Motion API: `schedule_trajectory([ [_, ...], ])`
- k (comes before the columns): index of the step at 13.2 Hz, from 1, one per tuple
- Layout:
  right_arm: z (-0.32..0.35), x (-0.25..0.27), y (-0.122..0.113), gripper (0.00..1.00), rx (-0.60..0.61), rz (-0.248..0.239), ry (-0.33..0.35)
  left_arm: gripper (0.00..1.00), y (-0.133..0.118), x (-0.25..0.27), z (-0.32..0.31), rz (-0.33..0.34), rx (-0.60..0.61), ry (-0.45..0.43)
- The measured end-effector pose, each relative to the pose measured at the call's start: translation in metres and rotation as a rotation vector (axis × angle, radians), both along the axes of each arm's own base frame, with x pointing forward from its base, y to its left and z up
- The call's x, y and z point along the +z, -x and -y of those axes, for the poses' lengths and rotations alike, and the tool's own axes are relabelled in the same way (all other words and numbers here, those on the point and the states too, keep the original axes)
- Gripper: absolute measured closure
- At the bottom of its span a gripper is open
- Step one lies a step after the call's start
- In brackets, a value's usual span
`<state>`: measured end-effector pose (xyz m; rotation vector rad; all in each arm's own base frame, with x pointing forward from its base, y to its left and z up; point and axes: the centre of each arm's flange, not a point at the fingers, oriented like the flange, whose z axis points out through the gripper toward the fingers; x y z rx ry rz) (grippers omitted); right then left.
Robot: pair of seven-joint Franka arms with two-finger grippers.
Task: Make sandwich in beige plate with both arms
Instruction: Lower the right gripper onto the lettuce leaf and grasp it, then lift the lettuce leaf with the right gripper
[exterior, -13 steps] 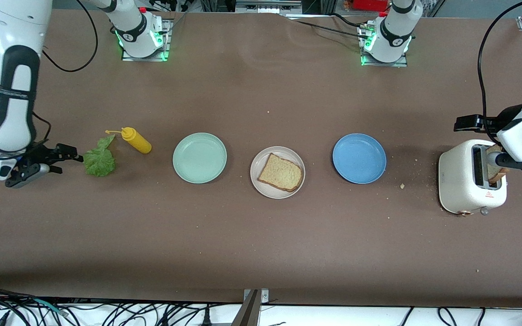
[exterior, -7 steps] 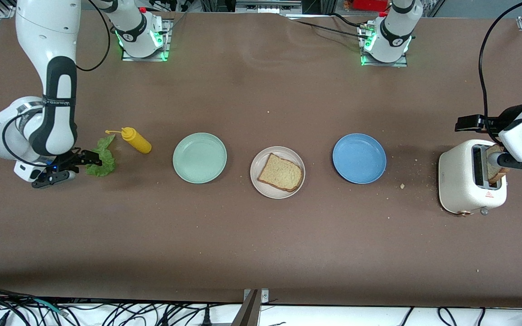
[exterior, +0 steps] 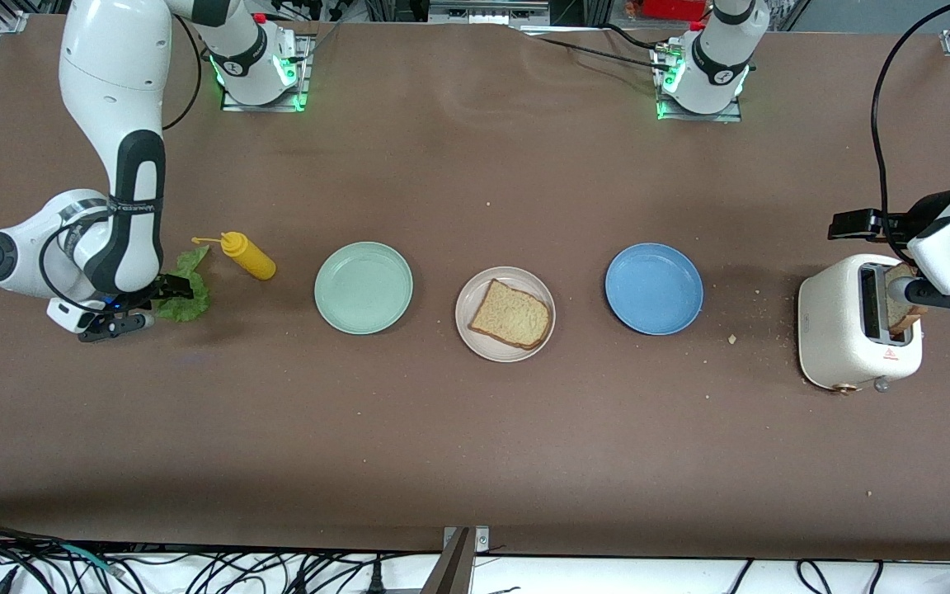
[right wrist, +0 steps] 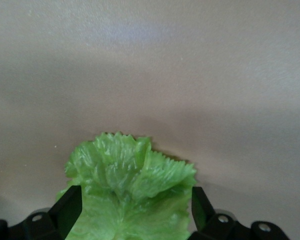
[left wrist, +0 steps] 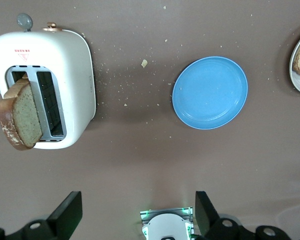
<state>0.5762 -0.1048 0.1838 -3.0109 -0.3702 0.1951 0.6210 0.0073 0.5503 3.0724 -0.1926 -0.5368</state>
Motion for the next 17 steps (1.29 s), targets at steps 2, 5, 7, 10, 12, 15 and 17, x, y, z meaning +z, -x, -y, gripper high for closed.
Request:
schedule_trajectory([
  [2,0.001,-0.004,0.001,0.19,-0.001,-0.007,0.005,0.0,0.0,0.0,0.0,0.0,0.0,0.0],
  [5,0.005,-0.001,0.0,0.55,-0.004,0.002,0.012,0.0,0.0,0.0,0.0,0.0,0.0,0.0],
  [7,0.005,-0.001,0.0,0.75,-0.004,0.003,0.012,0.0,0.0,0.0,0.0,0.0,0.0,0.0],
  [10,0.005,0.0,-0.001,0.93,-0.002,0.004,0.012,0.0,0.0,0.0,0.0,0.0,0.0,0.0],
  [12,0.004,0.001,-0.003,0.93,0.002,0.008,0.012,0.0,0.0,0.0,0.0,0.0,0.0,0.0],
  [15,0.003,0.014,-0.014,0.95,0.029,0.024,0.03,0.0,0.0,0.0,0.0,-0.001,0.0,0.0],
  [17,0.014,0.039,-0.025,0.95,0.046,0.027,0.05,0.0,0.0,0.0,0.0,-0.001,0.0,0.0],
])
